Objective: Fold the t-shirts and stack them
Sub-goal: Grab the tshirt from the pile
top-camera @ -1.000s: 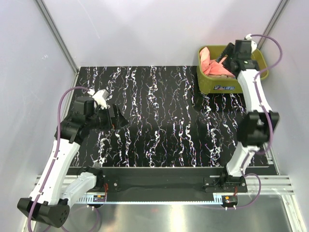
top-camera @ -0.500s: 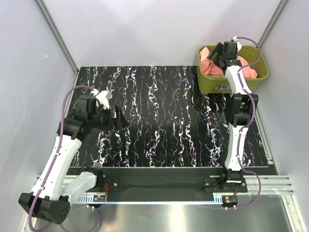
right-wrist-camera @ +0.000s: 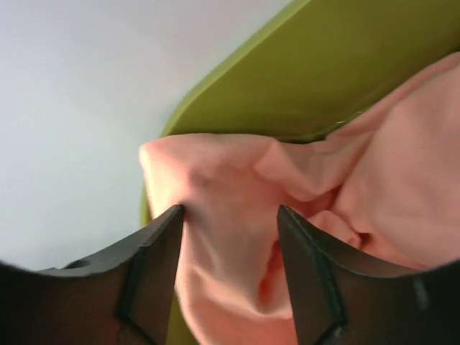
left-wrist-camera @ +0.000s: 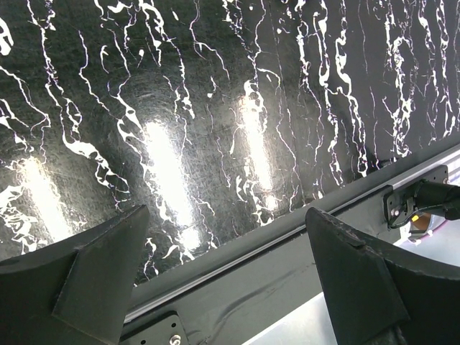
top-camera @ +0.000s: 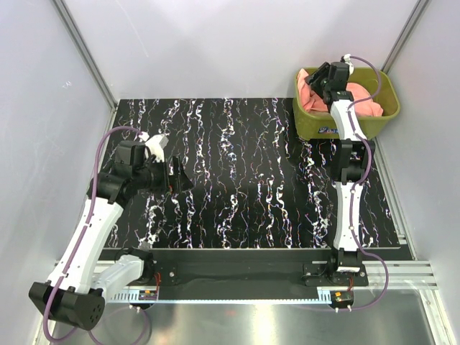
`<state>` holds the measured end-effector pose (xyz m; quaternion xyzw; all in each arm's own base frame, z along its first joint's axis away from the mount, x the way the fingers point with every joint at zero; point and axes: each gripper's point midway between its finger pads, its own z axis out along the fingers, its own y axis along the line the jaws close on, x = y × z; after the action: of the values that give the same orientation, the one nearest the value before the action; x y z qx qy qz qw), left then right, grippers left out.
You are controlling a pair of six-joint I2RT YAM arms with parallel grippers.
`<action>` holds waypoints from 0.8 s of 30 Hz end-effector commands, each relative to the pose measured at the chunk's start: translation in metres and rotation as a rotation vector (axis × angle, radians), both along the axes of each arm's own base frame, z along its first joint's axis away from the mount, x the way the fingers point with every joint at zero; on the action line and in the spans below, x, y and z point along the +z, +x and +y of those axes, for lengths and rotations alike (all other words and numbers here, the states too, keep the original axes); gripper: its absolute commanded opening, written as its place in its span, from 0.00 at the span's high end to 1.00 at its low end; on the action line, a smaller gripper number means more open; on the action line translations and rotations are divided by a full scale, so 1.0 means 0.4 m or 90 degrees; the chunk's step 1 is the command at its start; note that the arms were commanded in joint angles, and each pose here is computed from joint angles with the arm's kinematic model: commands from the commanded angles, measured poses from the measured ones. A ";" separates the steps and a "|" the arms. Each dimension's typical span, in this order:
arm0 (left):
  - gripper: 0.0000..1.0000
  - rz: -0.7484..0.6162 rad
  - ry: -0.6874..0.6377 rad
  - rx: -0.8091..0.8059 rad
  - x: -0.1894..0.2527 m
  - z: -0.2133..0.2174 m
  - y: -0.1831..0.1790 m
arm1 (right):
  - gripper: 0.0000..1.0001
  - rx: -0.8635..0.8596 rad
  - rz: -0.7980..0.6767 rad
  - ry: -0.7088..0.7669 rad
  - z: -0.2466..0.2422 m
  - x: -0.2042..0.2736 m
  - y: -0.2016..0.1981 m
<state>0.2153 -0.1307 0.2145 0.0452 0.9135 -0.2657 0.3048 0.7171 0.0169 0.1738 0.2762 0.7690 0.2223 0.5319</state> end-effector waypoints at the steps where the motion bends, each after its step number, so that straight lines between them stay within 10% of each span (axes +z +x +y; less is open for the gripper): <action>1: 0.04 -0.031 -0.025 -0.013 0.044 -0.014 0.004 | 0.40 0.036 -0.112 0.059 0.037 0.162 0.025; 8: 0.05 -0.034 -0.041 -0.012 0.055 -0.019 -0.006 | 1.00 0.049 -0.121 0.122 0.059 0.201 0.015; 24: 0.10 -0.044 -0.113 0.000 0.092 -0.043 -0.038 | 1.00 -0.043 -0.559 0.068 -0.015 1.113 -0.368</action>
<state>0.2024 -0.1393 0.2345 0.0274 0.8951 -0.3085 0.3207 0.6763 0.0137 0.4172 0.2681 0.6206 0.2962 0.6747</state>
